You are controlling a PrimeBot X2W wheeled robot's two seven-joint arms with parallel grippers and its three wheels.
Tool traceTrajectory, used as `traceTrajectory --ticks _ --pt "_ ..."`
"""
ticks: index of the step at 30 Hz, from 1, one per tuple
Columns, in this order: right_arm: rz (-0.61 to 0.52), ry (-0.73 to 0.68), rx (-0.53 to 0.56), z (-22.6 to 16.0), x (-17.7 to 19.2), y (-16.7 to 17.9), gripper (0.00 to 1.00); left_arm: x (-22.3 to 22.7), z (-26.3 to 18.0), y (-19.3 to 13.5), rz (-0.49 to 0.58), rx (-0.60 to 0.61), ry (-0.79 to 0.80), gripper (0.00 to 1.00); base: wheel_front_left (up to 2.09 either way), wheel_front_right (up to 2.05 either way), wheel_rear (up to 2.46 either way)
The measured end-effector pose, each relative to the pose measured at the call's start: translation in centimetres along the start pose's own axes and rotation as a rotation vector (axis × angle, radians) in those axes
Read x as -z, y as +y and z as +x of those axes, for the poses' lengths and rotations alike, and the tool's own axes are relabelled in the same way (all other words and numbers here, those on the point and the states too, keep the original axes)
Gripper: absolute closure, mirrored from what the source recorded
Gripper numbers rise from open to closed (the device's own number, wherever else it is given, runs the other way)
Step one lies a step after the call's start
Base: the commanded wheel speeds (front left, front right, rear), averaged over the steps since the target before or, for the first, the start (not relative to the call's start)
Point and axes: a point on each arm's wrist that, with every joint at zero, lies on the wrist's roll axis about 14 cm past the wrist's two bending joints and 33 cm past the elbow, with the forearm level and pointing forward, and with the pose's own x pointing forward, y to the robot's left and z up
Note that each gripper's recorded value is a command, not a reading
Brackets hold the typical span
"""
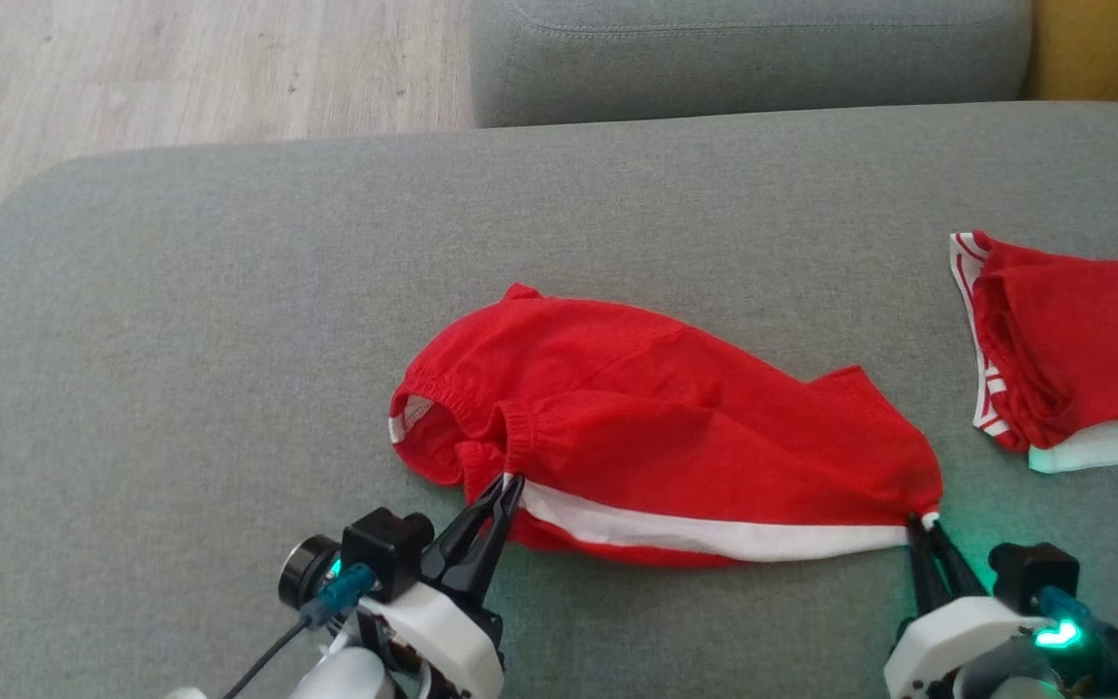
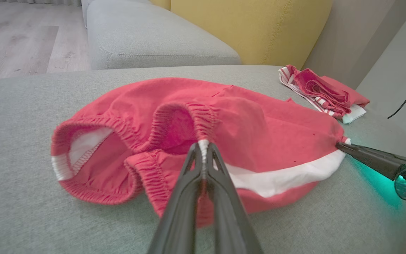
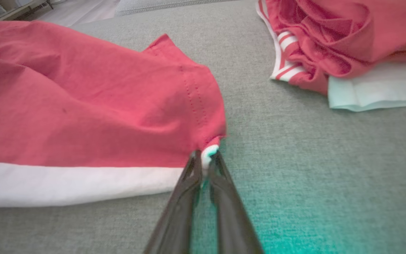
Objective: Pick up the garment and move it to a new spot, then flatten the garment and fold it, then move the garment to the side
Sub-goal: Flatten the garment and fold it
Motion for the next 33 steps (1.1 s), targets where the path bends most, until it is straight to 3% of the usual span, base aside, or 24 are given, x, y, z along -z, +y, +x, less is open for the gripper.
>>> traceTrajectory --ticks 10,17,21,28,33 --pt "0.068 -0.117 -0.013 -0.1 -3.3 0.6 1.00 -2.0 -0.2 -0.1 0.029 -0.002 -0.072 1.00 0.00 0.00 0.00" --pt "0.089 -0.298 -0.056 -0.5 -9.3 1.7 1.00 -6.3 0.0 0.5 0.064 0.000 -0.190 1.00 0.00 0.00 0.00" --pt "0.079 -0.411 -0.099 -0.9 -14.3 2.5 1.00 -11.8 0.7 -0.1 0.141 0.044 -0.303 1.00 0.00 0.00 0.00" --pt "0.031 -0.679 -0.160 -3.1 -26.9 2.6 1.00 -22.8 0.7 -0.6 0.320 0.077 -0.494 1.00 0.00 0.00 0.00" --pt "0.000 -0.840 -0.174 -5.8 -33.1 2.6 1.00 -28.1 0.3 -1.3 0.355 0.085 -0.609 1.00 0.00 0.00 0.00"
